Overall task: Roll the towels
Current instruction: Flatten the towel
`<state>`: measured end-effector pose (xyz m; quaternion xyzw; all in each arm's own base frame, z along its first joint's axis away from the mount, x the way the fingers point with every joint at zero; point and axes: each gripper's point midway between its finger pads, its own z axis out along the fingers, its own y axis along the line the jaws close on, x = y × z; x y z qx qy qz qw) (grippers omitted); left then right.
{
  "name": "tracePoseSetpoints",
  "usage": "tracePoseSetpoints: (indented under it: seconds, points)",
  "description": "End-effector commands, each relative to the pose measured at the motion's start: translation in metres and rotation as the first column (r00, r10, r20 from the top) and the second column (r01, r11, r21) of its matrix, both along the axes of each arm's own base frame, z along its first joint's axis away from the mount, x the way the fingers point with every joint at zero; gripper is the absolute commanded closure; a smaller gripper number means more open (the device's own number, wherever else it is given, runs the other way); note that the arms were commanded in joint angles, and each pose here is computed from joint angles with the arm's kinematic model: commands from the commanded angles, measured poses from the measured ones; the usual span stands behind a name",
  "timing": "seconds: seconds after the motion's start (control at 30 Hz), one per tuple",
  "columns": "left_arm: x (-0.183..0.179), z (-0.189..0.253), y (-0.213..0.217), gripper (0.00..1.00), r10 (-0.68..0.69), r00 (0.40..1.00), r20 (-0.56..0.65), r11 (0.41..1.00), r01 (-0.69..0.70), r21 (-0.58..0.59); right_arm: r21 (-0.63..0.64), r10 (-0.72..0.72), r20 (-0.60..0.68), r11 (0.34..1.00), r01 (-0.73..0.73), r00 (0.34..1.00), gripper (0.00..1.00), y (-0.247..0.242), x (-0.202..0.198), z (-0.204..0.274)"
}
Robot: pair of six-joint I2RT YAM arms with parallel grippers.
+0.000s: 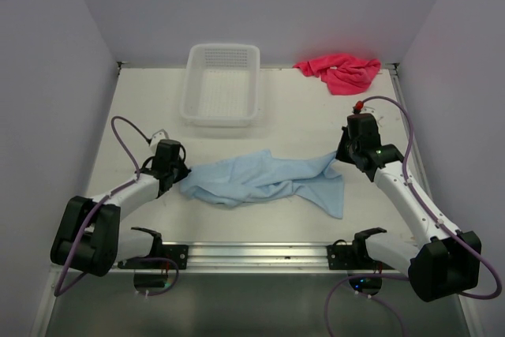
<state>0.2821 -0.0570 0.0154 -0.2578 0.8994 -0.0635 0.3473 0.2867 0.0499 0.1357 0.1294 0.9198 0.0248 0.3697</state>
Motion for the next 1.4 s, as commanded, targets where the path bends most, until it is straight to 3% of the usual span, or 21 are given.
tracePoseSetpoints:
  seconds: [0.0, 0.23, 0.4, 0.67, 0.87, 1.1, 1.3, 1.33, 1.37]
  points:
    - [0.004, 0.005, -0.002, 1.00, -0.024, 1.000, 0.006, 1.000, 0.024, -0.004, 0.020, 0.002, 0.028, 1.000, -0.003, 1.000, 1.00, 0.003, 0.005, 0.007]
    - [0.045, 0.074, 0.016, 1.00, 0.021, 0.991, 0.135, 0.993, -0.036, 0.110, -0.027, -0.023, 0.067, 0.999, 0.025, 0.997, 1.00, -0.006, 0.015, 0.034]
    - [0.069, 0.145, 0.019, 1.00, 0.060, 0.957, 0.284, 0.992, -0.090, 0.094, -0.066, -0.018, 0.118, 0.998, 0.026, 0.993, 1.00, -0.011, 0.026, 0.069]
    - [0.071, 0.215, 0.025, 1.00, 0.051, 0.916, 0.397, 0.989, -0.103, 0.110, -0.168, -0.033, 0.213, 0.983, 0.070, 0.976, 1.00, -0.030, 0.035, 0.136]
    - [0.055, 0.252, 0.037, 1.00, 0.070, 0.878, 0.473, 0.983, -0.141, 0.116, -0.150, -0.040, 0.261, 0.985, 0.081, 0.965, 1.00, -0.032, 0.029, 0.163]
    - [0.025, 0.240, 0.046, 1.00, 0.110, 0.894, 0.435, 0.980, -0.171, 0.105, -0.132, -0.058, 0.258, 0.987, 0.095, 0.964, 1.00, -0.035, 0.013, 0.160]
    - [-0.013, 0.192, 0.023, 1.00, 0.073, 0.931, 0.357, 0.997, -0.066, -0.032, -0.099, -0.066, 0.228, 0.991, 0.091, 0.971, 1.00, -0.033, 0.000, 0.141]
    - [-0.020, 0.182, 0.019, 0.97, 0.064, 0.942, 0.328, 0.997, -0.049, -0.052, -0.099, -0.069, 0.214, 0.991, 0.092, 0.974, 1.00, -0.033, -0.003, 0.134]
    - [-0.030, 0.168, 0.010, 0.86, 0.027, 0.953, 0.302, 0.997, -0.002, -0.083, -0.091, -0.069, 0.211, 0.992, 0.089, 0.975, 1.00, -0.032, -0.004, 0.131]
